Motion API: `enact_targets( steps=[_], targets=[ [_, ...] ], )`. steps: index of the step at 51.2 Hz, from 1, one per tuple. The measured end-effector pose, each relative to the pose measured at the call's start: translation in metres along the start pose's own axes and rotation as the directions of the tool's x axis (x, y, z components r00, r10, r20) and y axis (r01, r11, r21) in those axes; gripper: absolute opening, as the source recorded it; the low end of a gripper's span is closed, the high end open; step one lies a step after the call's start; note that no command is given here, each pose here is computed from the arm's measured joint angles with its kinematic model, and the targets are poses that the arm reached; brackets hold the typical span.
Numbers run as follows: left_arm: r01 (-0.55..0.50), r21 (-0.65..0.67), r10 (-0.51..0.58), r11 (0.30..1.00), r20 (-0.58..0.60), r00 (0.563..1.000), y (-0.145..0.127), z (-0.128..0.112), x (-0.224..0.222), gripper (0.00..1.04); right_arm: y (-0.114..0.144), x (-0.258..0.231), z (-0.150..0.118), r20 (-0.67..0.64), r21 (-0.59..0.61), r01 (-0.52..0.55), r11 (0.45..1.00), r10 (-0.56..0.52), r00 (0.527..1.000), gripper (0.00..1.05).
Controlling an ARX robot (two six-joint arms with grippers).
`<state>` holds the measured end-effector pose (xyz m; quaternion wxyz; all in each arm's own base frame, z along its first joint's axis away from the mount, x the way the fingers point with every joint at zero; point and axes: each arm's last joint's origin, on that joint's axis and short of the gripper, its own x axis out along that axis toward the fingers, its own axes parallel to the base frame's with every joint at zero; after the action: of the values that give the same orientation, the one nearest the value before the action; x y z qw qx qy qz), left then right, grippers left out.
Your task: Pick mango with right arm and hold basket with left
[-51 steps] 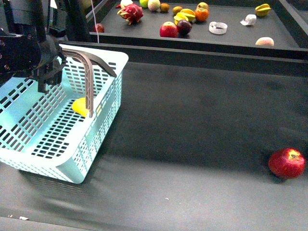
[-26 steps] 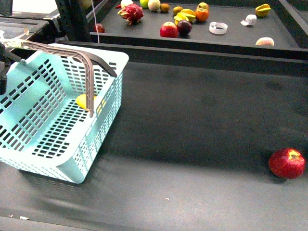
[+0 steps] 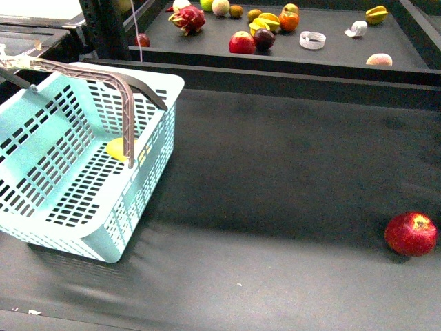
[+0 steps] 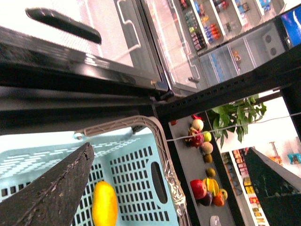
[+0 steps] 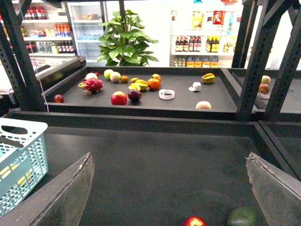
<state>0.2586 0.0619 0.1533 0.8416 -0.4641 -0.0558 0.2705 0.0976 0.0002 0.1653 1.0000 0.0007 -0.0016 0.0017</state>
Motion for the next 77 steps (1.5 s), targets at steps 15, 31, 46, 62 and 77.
enact_targets(
  steps=[15, 31, 46, 62, 77],
  targets=[
    [-0.079, 0.075, 0.073, 0.994, 0.072, 0.995, 0.012, 0.036, -0.047, 0.97, 0.0, 0.0, 0.0, 0.0, 0.0, 0.0, 1.0, 0.0, 1.0, 0.96],
    [-0.077, 0.089, 0.07, 0.993, 0.077, 0.995, 0.011, 0.038, -0.048, 0.97, 0.0, 0.0, 0.0, 0.0, 0.0, 0.0, 1.0, 0.0, 1.0, 0.96],
    [0.507, 0.702, -0.389, 0.5, -0.341, 0.856, 0.018, 0.016, -0.09, 0.37, 0.0, 0.0, 0.0, 0.0, 0.0, 0.0, 1.0, 0.0, 1.0, 0.96],
    [0.507, 0.744, -0.4, 0.435, -0.345, 0.849, 0.016, 0.011, -0.123, 0.02, 0.0, 0.0, 0.0, 0.0, 0.0, 0.0, 1.0, 0.0, 1.0, 0.96],
    [0.506, 0.748, -0.42, 0.43, -0.33, 0.845, 0.011, 0.011, -0.146, 0.02, 0.0, 0.0, 0.0, 0.0, 0.0, 0.001, 1.0, -0.001, 1.0, 0.96]
  ],
)
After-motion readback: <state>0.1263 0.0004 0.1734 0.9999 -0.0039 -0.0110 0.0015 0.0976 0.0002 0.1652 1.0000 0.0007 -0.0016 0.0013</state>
